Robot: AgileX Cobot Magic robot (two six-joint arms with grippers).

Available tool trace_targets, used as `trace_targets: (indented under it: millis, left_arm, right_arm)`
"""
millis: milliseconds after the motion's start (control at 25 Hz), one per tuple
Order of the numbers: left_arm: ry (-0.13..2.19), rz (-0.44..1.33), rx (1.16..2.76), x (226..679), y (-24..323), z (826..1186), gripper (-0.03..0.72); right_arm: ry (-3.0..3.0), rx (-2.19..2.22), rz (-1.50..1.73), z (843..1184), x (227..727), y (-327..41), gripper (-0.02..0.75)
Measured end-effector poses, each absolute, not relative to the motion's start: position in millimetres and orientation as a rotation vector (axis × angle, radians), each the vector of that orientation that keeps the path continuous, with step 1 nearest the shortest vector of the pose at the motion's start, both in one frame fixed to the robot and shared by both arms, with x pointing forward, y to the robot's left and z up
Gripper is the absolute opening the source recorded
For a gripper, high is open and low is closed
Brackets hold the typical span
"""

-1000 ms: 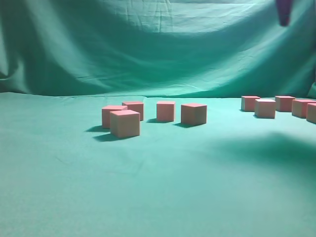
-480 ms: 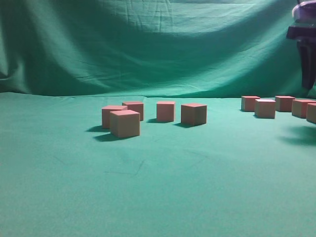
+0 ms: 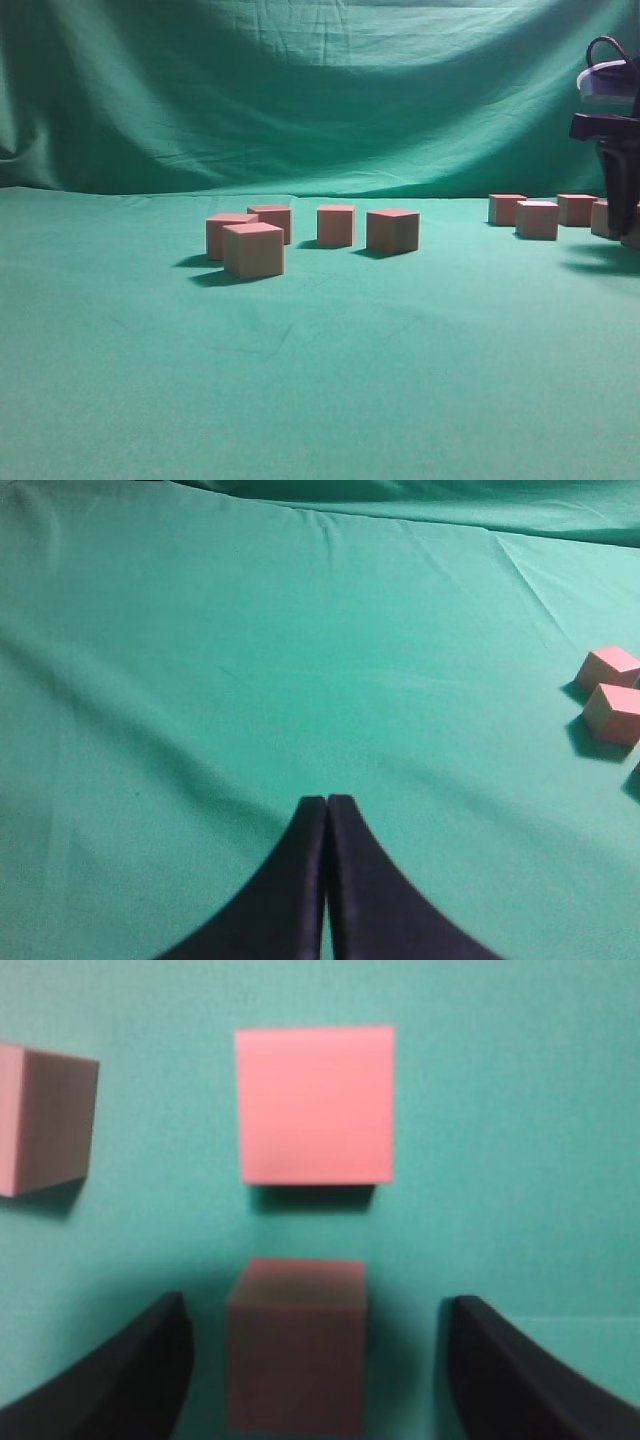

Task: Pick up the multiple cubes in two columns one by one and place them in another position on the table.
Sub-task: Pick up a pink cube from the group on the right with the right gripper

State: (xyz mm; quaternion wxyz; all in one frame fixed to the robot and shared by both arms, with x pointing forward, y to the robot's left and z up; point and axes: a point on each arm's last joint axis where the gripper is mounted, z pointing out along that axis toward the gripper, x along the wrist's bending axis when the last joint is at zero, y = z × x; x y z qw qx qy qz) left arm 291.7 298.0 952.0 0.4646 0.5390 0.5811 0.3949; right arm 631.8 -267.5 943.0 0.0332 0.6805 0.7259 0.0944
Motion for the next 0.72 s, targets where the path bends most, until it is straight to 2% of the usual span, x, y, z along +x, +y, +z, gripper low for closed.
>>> trace_targets:
  millis: [160, 400, 560, 720]
  left_arm:
    - [1.427, 0.97, 1.324, 291.7, 298.0, 952.0, 0.0]
    - [1.427, 0.97, 1.324, 291.7, 298.0, 952.0, 0.0]
    - [1.427, 0.97, 1.324, 291.7, 298.0, 952.0, 0.0]
    - [1.427, 0.97, 1.324, 291.7, 298.0, 952.0, 0.0]
  right_arm:
    - [2.233, 2.094, 0.291, 943.0, 631.9, -267.5, 0.265]
    - [2.291, 2.14, 0.221, 954.2, 629.8, -266.1, 0.267]
    - [2.346, 2.136, 0.209, 988.5, 626.4, -258.1, 0.267]
    - [2.448, 1.97, 0.273, 1030.0, 604.9, -223.4, 0.267]
